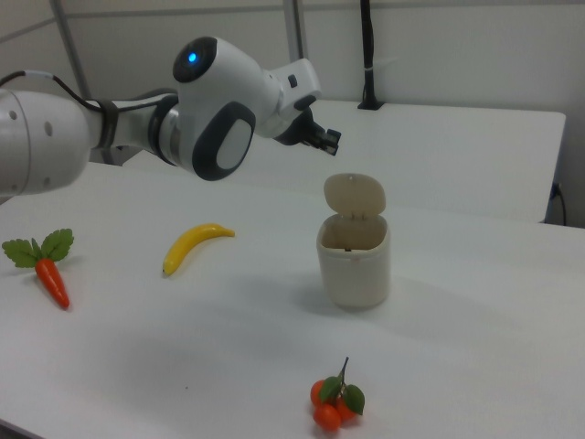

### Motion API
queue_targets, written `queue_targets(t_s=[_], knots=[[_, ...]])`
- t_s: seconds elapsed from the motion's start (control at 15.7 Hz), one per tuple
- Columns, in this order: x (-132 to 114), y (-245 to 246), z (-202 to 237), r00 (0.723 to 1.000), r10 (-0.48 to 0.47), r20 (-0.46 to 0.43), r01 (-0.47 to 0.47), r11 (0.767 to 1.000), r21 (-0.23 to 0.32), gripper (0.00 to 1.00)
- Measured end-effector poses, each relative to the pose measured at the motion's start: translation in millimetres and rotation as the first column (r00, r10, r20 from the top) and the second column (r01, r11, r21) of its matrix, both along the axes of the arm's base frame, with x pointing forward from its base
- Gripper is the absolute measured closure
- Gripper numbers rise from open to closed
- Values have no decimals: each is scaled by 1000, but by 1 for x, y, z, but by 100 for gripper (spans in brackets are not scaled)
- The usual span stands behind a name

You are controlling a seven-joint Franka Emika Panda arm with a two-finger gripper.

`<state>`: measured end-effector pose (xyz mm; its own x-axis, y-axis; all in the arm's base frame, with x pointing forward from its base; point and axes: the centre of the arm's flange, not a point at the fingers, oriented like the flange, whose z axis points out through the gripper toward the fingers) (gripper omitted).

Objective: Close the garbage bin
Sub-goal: 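Move the gripper over the open lid of the cream bin, then lower the gripper against the raised lid, pushing it down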

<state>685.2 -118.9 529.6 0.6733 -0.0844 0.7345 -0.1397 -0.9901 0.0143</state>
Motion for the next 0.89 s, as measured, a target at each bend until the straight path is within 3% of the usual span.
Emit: queue_targets(t_s=[0.89], knots=[[4,-25,-21,999,-35,-10,35,999,-2,100]])
